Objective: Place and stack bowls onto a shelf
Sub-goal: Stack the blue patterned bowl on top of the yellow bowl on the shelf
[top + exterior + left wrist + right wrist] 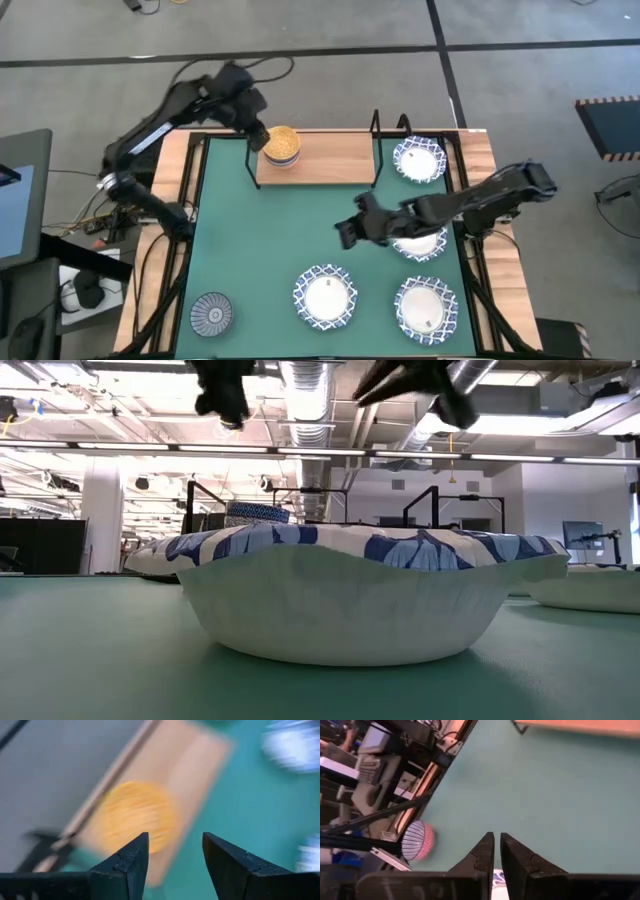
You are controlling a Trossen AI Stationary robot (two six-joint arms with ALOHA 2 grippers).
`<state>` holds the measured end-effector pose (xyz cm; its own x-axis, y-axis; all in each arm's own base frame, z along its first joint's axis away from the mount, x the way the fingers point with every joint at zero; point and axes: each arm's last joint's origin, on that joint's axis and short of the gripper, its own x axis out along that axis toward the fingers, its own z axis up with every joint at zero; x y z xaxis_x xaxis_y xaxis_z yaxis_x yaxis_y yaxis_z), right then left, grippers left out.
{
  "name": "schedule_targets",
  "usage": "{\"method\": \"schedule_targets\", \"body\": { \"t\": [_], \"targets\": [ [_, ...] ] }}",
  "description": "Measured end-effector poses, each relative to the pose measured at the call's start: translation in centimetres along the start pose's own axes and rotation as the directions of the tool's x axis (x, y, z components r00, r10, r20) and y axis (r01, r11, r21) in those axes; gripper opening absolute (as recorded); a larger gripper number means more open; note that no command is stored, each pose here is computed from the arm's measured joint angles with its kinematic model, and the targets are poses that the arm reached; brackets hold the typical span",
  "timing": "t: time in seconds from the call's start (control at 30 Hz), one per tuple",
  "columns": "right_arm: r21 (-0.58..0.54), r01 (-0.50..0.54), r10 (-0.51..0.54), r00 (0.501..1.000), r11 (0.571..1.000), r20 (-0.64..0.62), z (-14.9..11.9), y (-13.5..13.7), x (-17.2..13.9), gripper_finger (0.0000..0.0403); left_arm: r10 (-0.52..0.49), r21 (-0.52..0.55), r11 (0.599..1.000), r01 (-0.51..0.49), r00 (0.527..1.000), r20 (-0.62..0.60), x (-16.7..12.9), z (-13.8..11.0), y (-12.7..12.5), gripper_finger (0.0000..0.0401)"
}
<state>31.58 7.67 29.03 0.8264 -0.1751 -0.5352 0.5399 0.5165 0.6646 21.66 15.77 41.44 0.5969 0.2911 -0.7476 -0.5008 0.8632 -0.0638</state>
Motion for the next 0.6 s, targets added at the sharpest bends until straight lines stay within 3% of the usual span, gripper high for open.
{"method": "schedule_targets", "body": {
  "t": [0.13,0.33,0.43,0.6],
  "targets": [
    [0.058,-0.097,0.095,0.995,0.994,0.033,-1.1,0.6,4.2,0.0070,-0.178,0.093,0.981,0.171,0.981,0.079,-2.5,-3.2,-3.9,0.0169],
    [0.104,-0.221,0.217,0.975,0.970,0.051,-2.0,2.5,9.4,0.0078,-0.356,0.246,0.906,0.345,0.934,0.001,-4.6,-10.4,-8.0,0.0169],
    [0.106,-0.223,0.226,0.974,0.969,-0.015,-2.5,3.1,12.0,0.0086,-0.443,0.268,0.858,0.439,0.895,-0.048,-5.2,-13.6,-8.9,0.0169],
    [0.127,-0.225,0.234,0.970,0.966,-0.058,-2.6,4.1,15.6,0.0107,-0.588,0.192,0.769,0.609,0.793,-0.160,-5.2,-18.0,-9.6,0.0169]
  ]
}}
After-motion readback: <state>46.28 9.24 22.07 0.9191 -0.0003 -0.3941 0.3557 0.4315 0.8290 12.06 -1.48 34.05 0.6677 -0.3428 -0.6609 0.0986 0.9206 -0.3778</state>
